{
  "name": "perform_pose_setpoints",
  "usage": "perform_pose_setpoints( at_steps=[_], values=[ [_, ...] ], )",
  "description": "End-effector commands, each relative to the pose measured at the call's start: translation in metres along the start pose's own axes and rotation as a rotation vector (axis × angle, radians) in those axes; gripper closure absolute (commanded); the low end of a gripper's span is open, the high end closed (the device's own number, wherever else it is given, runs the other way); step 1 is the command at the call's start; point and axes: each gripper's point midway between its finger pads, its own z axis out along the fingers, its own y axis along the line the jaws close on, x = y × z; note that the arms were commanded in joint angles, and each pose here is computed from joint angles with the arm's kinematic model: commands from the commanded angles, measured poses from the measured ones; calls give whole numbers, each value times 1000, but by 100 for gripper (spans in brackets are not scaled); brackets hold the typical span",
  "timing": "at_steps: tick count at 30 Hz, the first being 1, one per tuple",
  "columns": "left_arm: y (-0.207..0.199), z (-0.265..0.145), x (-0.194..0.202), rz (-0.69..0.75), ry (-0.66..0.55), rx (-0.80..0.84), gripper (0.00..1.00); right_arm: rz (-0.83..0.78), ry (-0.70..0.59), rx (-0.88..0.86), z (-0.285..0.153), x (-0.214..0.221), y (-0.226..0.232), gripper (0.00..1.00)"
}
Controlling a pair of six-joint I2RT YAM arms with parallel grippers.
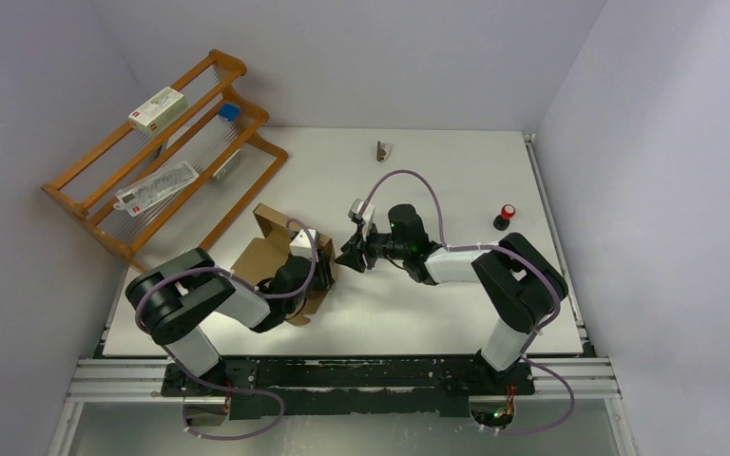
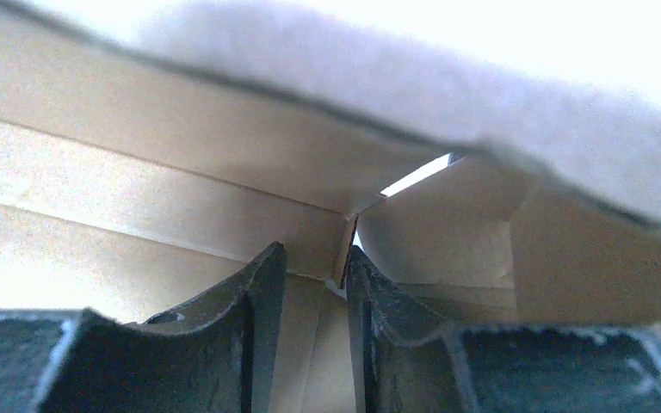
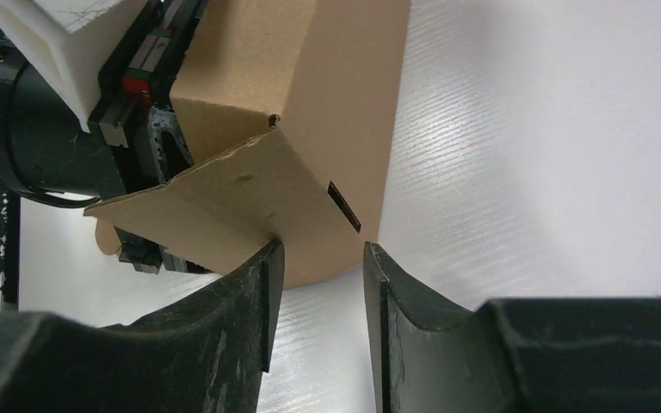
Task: Fold the paper box
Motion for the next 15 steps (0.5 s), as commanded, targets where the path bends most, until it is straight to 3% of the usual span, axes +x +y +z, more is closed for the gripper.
perform_pose_setpoints(
  at_steps=[1, 15],
  values=[
    [-2, -2, 22, 9, 83, 38, 63, -3, -73, -27, 4, -11, 8, 56],
    [-1, -23, 3, -2, 41, 58, 54, 31, -80, -49, 18, 5, 9, 54]
  ],
)
